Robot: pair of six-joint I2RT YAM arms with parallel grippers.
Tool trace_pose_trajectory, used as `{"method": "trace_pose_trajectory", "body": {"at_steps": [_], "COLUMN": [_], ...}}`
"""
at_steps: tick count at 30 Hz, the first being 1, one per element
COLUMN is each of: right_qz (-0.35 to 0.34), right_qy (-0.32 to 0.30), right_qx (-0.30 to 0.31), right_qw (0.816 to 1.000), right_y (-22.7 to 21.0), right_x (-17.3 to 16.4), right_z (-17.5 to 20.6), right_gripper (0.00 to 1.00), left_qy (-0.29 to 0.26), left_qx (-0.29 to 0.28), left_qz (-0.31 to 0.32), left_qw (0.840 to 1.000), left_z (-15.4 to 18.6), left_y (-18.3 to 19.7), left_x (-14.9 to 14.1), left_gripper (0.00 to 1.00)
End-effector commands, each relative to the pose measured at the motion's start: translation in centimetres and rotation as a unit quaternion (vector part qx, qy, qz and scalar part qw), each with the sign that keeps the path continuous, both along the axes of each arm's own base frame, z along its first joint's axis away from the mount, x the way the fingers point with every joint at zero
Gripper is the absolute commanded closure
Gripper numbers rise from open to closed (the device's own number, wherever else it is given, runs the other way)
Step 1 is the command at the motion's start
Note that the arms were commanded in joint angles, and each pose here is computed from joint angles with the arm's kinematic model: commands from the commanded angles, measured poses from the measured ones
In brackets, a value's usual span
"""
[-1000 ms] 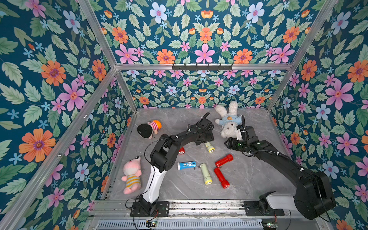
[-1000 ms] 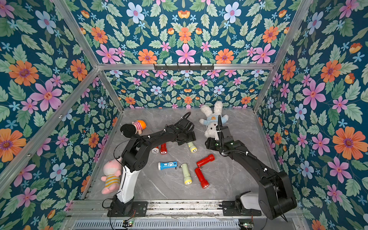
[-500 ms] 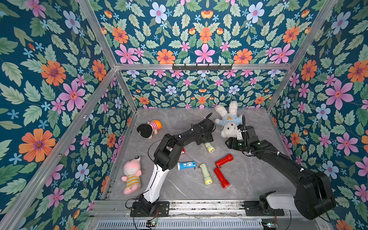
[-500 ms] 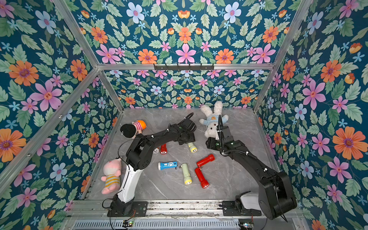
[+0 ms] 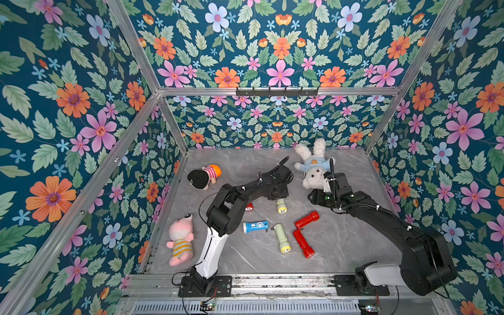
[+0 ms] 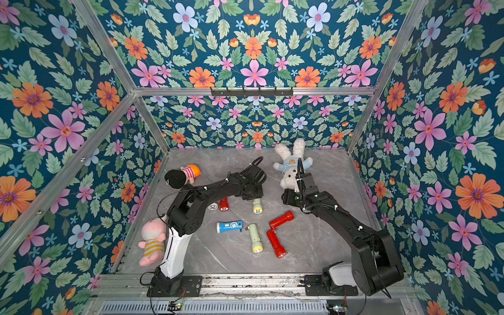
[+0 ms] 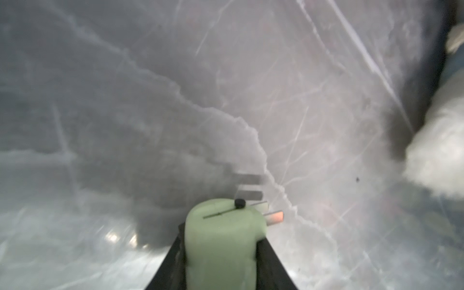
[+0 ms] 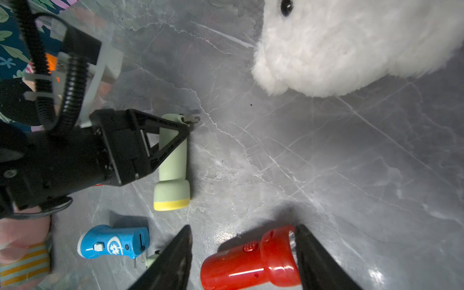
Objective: Close the plug at the bottom of the flashlight
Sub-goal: Pick up the flashlight from the center of the board, then close the plug of the flashlight.
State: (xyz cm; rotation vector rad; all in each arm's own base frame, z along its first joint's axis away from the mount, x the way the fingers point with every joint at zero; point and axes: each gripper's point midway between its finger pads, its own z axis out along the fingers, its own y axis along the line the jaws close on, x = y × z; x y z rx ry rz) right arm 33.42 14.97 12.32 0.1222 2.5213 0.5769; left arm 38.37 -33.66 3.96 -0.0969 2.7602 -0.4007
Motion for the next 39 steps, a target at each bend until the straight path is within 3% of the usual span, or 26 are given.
{"method": "trace_pose_trajectory", "body": {"at_steps": [1, 8, 13, 21, 29, 32, 34, 36, 39], "right_qz": [0.006, 0.007, 0.010, 0.010, 0.026, 0.034, 0.038, 0.042, 0.047], "right_qy": [-0.002, -0.012, -0.013, -0.005, 0.000, -0.006, -0.010, -0.013, -0.024], "right_qx": [-0.001, -0.002, 0.003, 0.000, -0.007, -0.007, -0.002, 0.001, 0.004], "right_qw": [1.000, 1.000, 1.000, 1.000, 1.000, 0.999, 0.999, 0.999, 0.999], "right_y": [0.2, 0.3, 0.7, 1.1, 2.5, 3.2, 3.5, 3.9, 4.2], "right_x": [0.3, 1.0, 1.3, 1.3, 1.4, 1.8, 2.2, 2.6, 3.2], "right_z": [0.4, 2.0, 2.8, 2.0, 0.9, 1.1, 1.5, 1.9, 2.8], "right_gripper": [0.35, 0.37, 0.38, 0.40, 0.40, 0.41, 0.40, 0.41, 0.41], "left_qy": [-0.081, -0.215, -0.260, -0.231, -0.206, -0.201, -0.201, -0.194, -0.198], "left_qx": [-0.026, 0.000, -0.023, -0.107, -0.088, -0.086, -0.084, -0.095, -0.069], "left_qz": [-0.026, -0.023, 0.031, 0.058, 0.027, 0.021, 0.016, -0.010, 0.001], "left_qw": [0.996, 0.976, 0.965, 0.965, 0.974, 0.976, 0.976, 0.976, 0.978], "left_z": [4.0, 10.8, 13.7, 12.2, 10.9, 10.8, 10.8, 10.8, 10.6], "left_y": [-0.6, 2.4, 7.1, 10.7, 10.6, 10.6, 10.6, 9.7, 10.1], "left_x": [1.7, 3.1, 4.6, 5.5, 4.6, 4.3, 4.2, 4.1, 4.2], "left_gripper": [1.00, 1.00, 1.00, 1.00, 1.00, 0.95, 1.00, 1.00, 1.00]}}
